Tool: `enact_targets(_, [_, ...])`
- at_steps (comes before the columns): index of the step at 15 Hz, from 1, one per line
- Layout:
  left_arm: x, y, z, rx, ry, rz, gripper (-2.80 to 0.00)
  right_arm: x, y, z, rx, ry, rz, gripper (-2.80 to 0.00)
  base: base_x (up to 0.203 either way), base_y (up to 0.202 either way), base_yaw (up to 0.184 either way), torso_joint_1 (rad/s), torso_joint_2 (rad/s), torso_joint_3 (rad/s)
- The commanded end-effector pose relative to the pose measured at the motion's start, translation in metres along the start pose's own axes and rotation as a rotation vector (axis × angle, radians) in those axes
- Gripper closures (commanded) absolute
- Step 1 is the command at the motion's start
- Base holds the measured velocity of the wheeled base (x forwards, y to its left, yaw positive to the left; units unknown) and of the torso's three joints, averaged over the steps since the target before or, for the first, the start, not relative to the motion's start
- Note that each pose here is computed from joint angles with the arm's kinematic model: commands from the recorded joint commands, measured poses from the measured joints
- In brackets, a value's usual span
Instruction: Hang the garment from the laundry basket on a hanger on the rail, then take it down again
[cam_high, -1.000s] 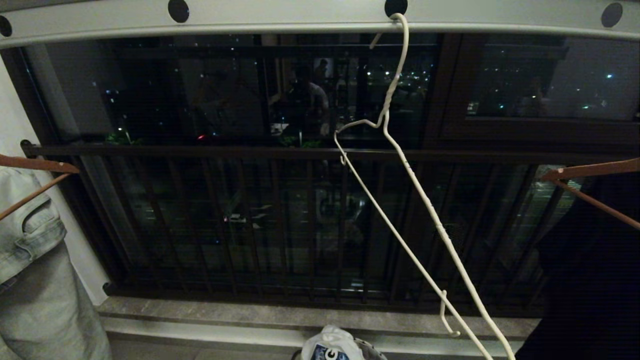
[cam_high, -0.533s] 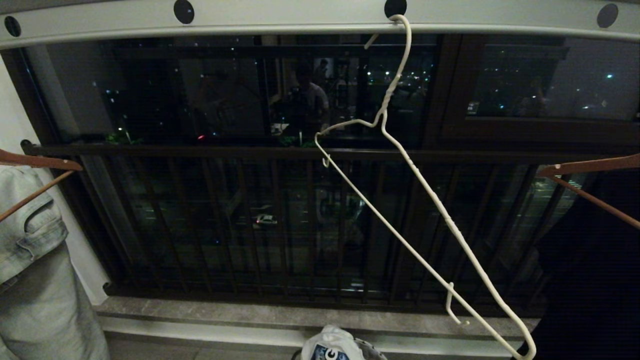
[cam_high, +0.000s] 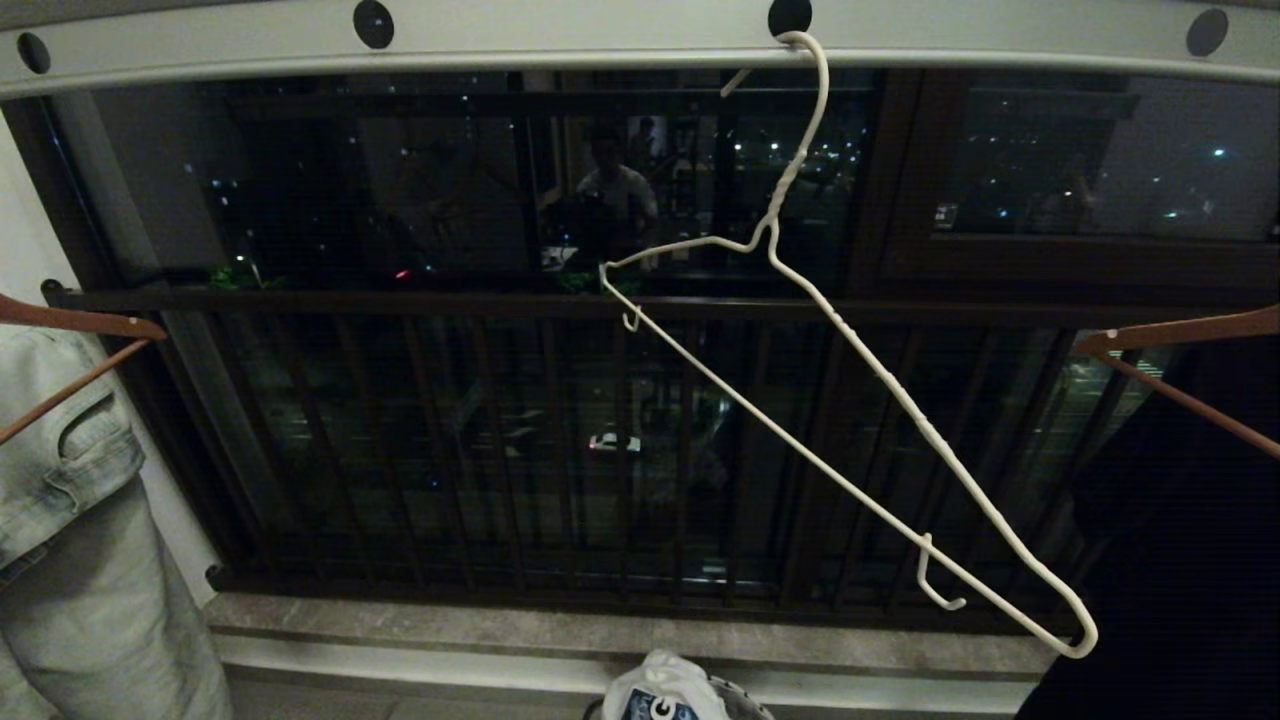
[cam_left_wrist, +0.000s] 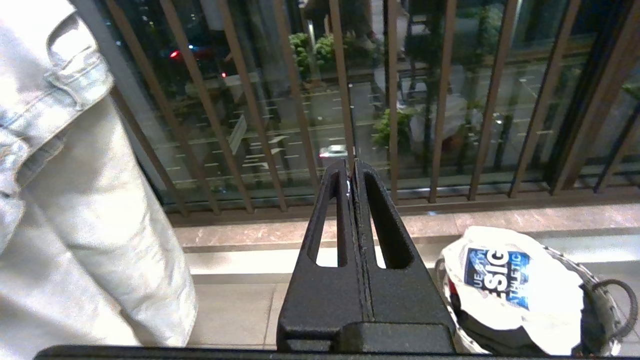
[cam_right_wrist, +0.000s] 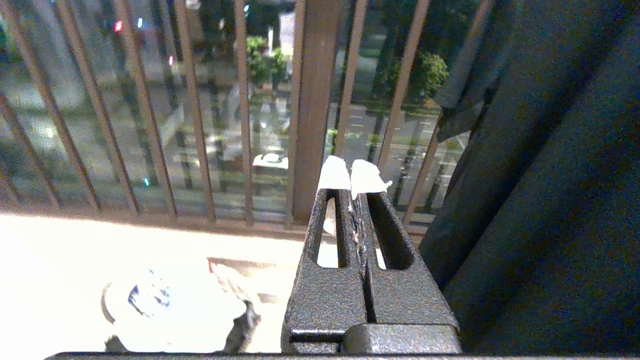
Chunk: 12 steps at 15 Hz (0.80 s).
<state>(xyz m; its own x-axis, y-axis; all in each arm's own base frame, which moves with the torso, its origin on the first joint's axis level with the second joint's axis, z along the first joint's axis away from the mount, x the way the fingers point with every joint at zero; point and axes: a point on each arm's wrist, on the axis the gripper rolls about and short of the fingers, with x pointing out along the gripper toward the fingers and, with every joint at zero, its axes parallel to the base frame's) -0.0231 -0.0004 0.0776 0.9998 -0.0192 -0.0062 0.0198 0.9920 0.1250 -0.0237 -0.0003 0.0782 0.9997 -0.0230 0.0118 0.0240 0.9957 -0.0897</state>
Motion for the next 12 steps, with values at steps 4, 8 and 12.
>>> enact_targets(4, [-0.0002,-0.0002,-0.002,-0.001,0.003,0.004,0.0,0.0008,0.0005,-0.0028,0.001,0.012,0.011,0.0,0.0,0.0,0.0,0.0,0.0,0.0])
enact_targets(8, [-0.0003,-0.0003,-0.0014,-0.062,0.0,-0.004,0.0,0.0008,0.0003,-0.0027,0.079,0.012,0.005,0.0,0.0,0.0,0.0,0.0,0.0,0.0])
enact_targets(12, [-0.0002,-0.0001,-0.0012,-0.079,-0.004,0.001,0.0,0.0008,0.0005,-0.0028,0.062,0.013,0.008,0.0,0.0,0.0,0.0,0.0,0.0,0.0])
